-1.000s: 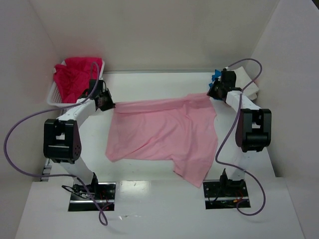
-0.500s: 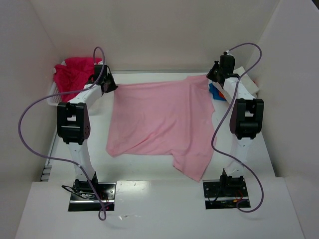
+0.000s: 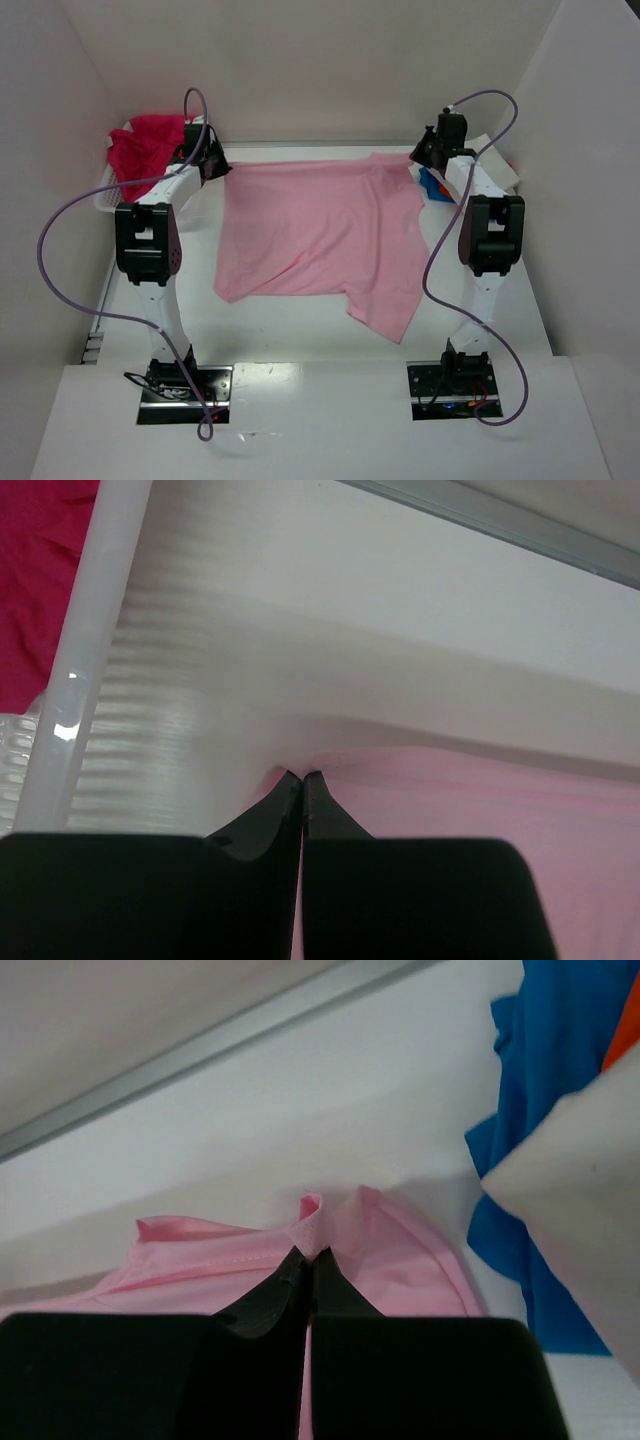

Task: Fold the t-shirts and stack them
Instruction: Grap the side of the flattened tshirt furthest away from the robot with both arms, then fold the flattened tshirt in 1/3 of the way

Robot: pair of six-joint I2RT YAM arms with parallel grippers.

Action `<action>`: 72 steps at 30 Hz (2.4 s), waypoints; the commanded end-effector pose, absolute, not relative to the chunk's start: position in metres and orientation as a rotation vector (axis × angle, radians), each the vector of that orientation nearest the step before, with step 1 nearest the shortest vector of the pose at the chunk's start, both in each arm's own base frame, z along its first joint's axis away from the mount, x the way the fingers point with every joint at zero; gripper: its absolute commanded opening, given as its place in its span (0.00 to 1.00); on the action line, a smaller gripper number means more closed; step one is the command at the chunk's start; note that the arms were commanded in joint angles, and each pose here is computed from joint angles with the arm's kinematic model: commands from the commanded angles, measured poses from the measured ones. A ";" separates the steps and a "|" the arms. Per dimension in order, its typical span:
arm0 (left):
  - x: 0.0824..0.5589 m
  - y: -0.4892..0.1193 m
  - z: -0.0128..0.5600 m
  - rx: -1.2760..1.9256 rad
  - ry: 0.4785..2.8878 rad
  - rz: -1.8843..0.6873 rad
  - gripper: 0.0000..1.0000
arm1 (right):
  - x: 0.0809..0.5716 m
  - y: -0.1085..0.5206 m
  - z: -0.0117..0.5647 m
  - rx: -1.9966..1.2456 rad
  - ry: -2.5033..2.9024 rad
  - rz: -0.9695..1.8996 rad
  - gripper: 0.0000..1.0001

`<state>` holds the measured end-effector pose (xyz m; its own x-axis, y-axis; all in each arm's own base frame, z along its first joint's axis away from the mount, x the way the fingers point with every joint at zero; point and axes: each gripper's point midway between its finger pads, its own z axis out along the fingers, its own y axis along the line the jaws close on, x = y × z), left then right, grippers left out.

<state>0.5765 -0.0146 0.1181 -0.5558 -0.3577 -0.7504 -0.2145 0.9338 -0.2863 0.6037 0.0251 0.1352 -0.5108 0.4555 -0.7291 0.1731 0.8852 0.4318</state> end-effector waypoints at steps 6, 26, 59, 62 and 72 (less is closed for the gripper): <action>0.533 0.020 0.146 -0.416 2.147 -0.088 0.00 | 0.541 0.018 0.158 0.461 2.077 0.351 0.00; 0.454 0.019 0.103 -0.483 2.308 -0.100 0.00 | 0.423 0.037 0.093 0.546 2.270 0.372 0.00; 0.460 -0.035 0.125 -0.375 2.269 -0.445 0.63 | 0.440 0.062 0.121 0.457 2.238 0.476 0.75; 0.458 -0.047 0.104 -0.363 2.316 -0.477 0.59 | 0.448 0.069 0.102 0.426 2.295 0.508 0.68; 0.473 -0.061 0.068 -0.359 2.407 -0.428 0.51 | 0.461 0.117 0.080 0.325 2.358 0.542 0.58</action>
